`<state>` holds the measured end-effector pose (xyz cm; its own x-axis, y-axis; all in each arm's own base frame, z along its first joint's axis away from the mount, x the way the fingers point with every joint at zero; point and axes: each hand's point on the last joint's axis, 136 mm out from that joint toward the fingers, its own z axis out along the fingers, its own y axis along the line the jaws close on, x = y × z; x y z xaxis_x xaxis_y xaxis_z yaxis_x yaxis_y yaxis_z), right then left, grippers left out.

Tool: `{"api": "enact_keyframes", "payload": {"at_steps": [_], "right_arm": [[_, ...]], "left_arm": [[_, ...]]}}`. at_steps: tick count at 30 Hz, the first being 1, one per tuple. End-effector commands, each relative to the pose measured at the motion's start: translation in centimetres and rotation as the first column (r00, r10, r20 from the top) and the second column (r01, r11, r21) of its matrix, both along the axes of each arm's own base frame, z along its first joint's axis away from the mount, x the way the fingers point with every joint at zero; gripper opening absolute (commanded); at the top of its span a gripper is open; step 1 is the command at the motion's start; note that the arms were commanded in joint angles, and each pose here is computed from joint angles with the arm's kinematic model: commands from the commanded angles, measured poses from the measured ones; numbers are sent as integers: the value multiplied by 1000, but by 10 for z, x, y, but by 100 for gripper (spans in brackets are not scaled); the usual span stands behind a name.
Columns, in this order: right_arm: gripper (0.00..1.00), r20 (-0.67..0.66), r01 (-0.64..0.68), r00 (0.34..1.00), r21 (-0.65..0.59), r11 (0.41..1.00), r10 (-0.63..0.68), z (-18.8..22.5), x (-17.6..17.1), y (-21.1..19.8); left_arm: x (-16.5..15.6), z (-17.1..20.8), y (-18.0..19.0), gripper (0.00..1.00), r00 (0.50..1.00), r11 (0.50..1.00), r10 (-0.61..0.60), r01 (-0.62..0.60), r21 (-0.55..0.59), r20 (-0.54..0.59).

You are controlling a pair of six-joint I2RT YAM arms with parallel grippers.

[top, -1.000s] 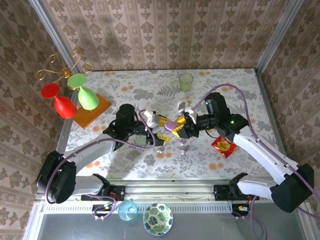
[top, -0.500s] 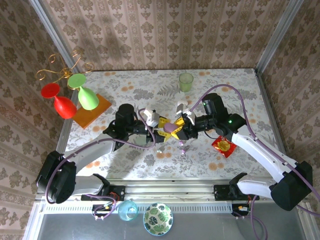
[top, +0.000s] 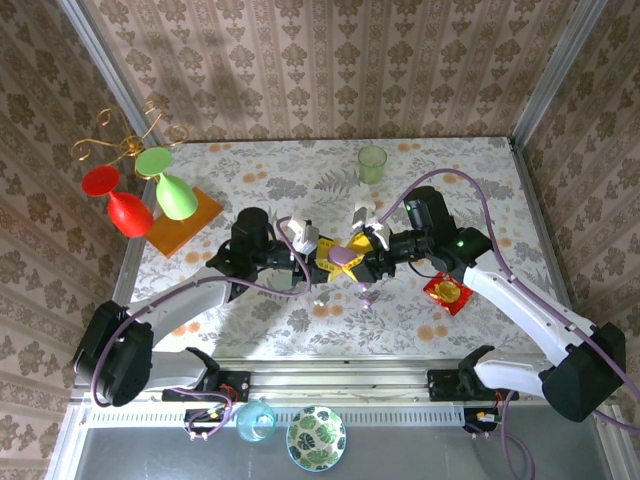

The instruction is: Insert wireless bluetooth earbuds into charging case

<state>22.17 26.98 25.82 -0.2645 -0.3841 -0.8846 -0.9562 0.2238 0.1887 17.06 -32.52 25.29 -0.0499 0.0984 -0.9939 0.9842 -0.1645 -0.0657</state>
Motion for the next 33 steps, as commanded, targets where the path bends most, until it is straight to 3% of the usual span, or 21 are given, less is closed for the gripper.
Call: {"api": "enact_keyframes", "payload": {"at_steps": [1, 24, 33], "right_arm": [[56, 62, 43, 997, 7, 999, -44, 11, 7, -2], [60, 93, 185, 977, 66, 981, -190, 20, 33, -19], [73, 103, 268, 956, 75, 961, -274, 25, 45, -27]], "left_arm": [[-7, 10, -1, 24, 997, 998, -51, 53, -33, 57], [-6, -1, 1, 24, 997, 999, -47, 48, -11, 62], [-6, -3, 3, 24, 997, 999, -43, 43, -12, 60]]}}
